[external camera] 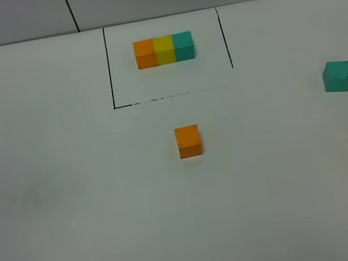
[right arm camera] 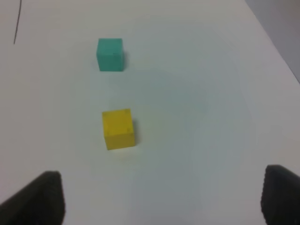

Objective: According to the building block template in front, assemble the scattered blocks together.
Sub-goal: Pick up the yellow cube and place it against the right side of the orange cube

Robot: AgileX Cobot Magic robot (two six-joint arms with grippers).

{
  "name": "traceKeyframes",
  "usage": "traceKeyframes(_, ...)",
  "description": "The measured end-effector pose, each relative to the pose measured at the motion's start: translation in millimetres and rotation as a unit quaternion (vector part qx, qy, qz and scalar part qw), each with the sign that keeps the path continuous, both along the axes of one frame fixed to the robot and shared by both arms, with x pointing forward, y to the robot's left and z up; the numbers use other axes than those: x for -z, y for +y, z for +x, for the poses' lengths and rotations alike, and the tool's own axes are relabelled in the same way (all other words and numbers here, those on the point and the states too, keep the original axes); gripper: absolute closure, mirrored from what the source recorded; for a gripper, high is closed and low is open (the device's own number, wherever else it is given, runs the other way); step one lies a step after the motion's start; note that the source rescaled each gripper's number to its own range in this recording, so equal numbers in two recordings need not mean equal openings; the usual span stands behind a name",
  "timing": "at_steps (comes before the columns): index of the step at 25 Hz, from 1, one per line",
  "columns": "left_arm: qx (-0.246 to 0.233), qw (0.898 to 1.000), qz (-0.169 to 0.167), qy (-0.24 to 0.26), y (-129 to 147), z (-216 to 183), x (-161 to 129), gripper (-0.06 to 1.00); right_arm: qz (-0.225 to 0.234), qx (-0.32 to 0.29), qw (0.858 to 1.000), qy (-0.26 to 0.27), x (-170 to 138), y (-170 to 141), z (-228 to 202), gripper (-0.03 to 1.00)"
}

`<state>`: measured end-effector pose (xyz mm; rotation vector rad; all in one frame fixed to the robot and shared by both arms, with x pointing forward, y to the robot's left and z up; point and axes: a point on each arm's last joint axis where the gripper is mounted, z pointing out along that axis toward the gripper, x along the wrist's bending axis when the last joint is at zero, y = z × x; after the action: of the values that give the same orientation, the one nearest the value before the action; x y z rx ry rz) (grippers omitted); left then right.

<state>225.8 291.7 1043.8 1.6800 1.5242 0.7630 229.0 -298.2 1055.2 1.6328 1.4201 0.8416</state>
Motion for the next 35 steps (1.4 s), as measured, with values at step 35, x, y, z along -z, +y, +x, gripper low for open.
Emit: traceKeyframes(35, 0.0, 1.0, 0.0, 0.001, 0.0, 0.3, 0.0, -0.04, -0.002, 0.001, 1.0, 0.0, 0.0, -0.3, 0.0, 0.25)
